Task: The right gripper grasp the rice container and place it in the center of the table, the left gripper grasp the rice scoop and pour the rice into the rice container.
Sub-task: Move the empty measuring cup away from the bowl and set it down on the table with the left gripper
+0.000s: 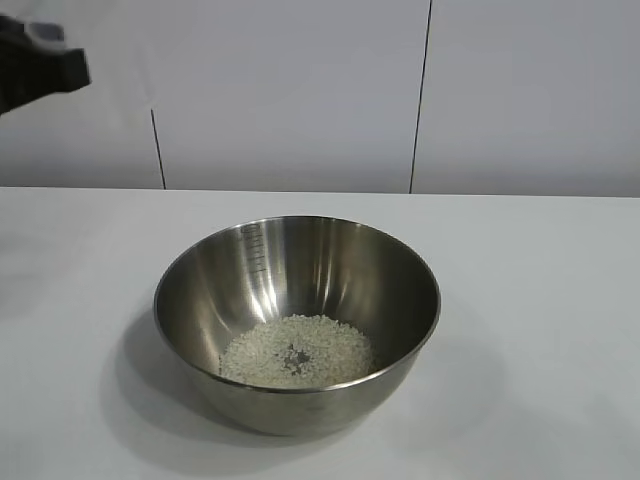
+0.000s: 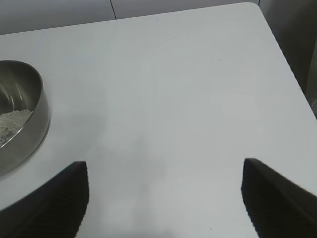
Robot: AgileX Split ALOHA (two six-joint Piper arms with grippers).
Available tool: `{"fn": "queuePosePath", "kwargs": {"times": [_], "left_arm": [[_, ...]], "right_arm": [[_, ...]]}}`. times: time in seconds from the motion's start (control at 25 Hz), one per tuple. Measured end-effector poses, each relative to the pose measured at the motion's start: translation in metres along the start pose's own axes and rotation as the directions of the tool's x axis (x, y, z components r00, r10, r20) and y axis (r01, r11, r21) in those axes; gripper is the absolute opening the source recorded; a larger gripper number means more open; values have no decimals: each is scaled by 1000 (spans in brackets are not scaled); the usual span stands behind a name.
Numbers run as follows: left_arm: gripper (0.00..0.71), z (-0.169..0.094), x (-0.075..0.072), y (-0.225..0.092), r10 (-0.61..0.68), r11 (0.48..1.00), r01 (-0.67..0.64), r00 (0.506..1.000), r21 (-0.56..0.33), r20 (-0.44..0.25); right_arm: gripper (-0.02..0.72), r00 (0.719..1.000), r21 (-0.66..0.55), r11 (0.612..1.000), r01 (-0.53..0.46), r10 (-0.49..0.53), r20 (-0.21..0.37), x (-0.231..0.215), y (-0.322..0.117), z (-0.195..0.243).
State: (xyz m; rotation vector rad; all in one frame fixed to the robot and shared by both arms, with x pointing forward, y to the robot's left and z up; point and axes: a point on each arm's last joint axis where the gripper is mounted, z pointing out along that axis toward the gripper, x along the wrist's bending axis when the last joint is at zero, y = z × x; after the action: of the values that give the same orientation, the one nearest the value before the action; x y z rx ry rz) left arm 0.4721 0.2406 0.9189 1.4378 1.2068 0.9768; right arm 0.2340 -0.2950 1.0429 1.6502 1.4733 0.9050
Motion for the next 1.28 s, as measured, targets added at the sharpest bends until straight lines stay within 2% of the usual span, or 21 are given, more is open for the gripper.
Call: {"fn": "queuePosePath", "kwargs": {"times": [0.16,0.44,0.68,1.08,1.28], "left_arm": [[6,5,-1,-22,10,996,-10,1000,94,10],[6,15,0,-44,14,984,-13,1000,176,-3],[6,27,-1,-45,10,987,-10,1000,163,-3],[6,28,-3,-44,14,987,-16,1000,157,11],[6,29,-2,-62,22,976,-24,1000,217,14]], "right_arm": [[577,1000,0,1000,0,0,0,0,0,0],[577,1000,0,1000,0,0,0,0,0,0],[577,1000,0,1000,0,0,0,0,0,0],[577,1000,0,1000,0,0,0,0,0,0],[577,1000,0,1000,0,0,0,0,0,0]]}}
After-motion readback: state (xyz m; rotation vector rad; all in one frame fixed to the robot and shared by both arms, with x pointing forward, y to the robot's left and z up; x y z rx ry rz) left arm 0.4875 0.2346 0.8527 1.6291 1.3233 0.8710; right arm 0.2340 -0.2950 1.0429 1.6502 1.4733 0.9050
